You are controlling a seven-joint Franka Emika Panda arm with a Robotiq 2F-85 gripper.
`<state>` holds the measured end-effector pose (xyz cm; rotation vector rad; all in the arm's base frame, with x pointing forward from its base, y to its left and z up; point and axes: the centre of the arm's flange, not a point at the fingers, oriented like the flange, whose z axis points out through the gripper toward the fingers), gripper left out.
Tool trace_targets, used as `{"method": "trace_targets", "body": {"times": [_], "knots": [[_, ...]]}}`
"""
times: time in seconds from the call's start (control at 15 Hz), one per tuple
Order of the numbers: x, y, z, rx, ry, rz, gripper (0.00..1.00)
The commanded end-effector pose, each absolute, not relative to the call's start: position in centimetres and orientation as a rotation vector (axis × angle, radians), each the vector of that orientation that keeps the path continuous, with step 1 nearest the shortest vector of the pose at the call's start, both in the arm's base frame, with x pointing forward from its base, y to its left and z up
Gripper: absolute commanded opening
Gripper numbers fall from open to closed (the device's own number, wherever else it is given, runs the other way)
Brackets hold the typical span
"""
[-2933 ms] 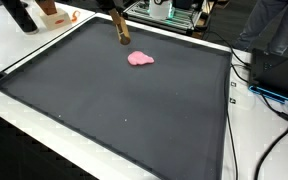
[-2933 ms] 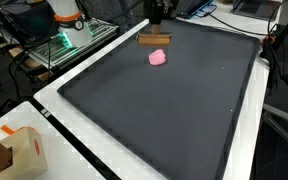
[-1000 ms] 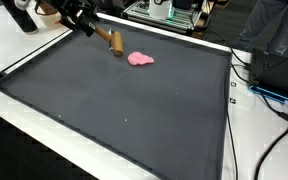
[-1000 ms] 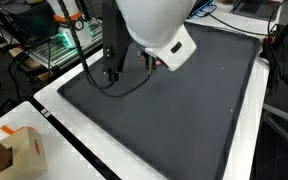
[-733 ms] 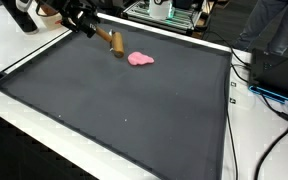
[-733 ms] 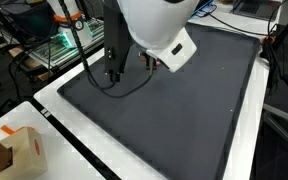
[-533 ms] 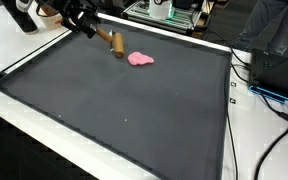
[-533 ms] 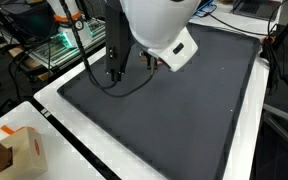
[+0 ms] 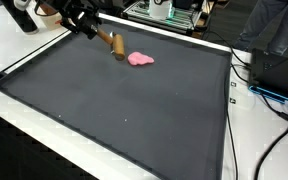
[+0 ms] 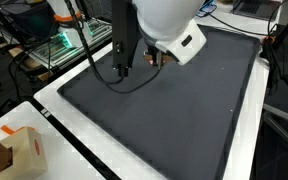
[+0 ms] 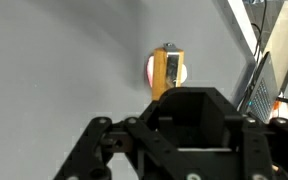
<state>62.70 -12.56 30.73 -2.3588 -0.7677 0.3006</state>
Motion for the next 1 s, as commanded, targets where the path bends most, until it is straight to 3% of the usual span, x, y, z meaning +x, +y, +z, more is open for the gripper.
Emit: {"method": "trace_targets", "body": {"times": [0.0, 0.93], "knots": [[61.6, -10.6, 32.5, -2.416, -0.790, 0.270, 0.23], [56.7, -2.3, 40.5, -2.646, -1.132, 0.147, 0.23]]}}
